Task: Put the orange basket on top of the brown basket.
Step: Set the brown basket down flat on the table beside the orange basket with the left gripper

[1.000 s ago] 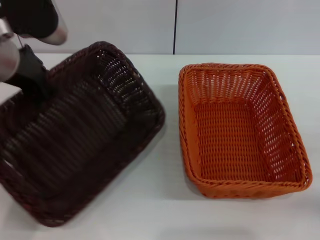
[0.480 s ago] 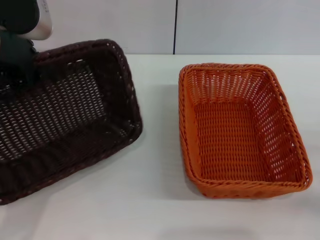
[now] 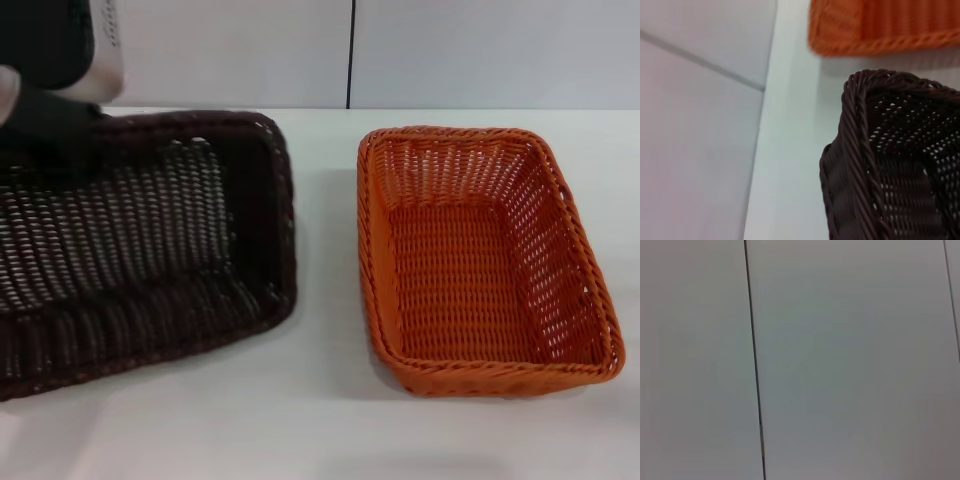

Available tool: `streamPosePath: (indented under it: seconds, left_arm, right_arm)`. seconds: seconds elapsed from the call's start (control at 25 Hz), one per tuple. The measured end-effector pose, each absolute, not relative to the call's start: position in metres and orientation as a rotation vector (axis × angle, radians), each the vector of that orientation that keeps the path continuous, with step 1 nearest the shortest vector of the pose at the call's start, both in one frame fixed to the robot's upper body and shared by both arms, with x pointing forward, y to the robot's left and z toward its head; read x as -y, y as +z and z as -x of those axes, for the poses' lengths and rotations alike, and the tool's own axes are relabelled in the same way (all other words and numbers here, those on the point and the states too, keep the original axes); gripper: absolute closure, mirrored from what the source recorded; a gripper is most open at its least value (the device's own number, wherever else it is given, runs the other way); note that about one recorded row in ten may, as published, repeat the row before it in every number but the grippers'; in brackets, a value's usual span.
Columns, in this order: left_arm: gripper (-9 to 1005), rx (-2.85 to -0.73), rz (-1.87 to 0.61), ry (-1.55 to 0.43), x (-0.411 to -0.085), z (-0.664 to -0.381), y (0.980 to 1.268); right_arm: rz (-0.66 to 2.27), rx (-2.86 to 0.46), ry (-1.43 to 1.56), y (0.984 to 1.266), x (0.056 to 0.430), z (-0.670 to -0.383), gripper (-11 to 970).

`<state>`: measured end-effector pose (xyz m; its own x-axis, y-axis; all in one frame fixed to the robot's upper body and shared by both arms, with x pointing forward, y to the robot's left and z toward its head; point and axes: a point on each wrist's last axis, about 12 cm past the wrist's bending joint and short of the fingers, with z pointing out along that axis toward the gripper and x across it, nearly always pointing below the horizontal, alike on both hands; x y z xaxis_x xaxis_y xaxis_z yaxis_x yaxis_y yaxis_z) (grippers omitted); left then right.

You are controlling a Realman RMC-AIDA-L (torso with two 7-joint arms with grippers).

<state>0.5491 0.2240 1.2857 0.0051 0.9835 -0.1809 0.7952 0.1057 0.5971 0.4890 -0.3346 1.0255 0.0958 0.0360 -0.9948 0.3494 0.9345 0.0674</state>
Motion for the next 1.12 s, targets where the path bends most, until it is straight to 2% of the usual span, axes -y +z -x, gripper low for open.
streamPosePath:
  seconds: [0.2, 0.36, 0.56, 0.68, 1.04, 1.12]
  left_arm:
    - [809, -1.793, -1.787, 0.369, -0.211, -0.553, 1.283]
    - [810, -1.786, -1.837, 0.323, -0.201, -0.567, 1.274]
    - [811, -1.835, -1.879, 0.240, -0.189, -0.605, 1.244]
    - [811, -1.865, -1.879, 0.254, -0.185, -0.620, 1.234]
    - [812, -1.878, -1.884, 0.325, -0.174, -0.632, 1.220]
    - [740, -1.864, -1.868, 0.348, -0.172, -0.632, 1.221]
  right_arm:
    - [-0.317, -1.463, -0.237, 1.026, 0.335, -0.491, 367]
    - [-0.313, -1.462, -0.237, 1.027, 0.335, -0.492, 370]
    - [-0.310, -1.464, -0.241, 1.027, 0.336, -0.494, 373]
    - [-0.310, -1.466, -0.244, 1.027, 0.337, -0.494, 375]
    - [-0.304, -1.483, -0.251, 1.024, 0.340, -0.494, 381]
    - [-0.301, -1.486, -0.253, 1.024, 0.340, -0.494, 382]
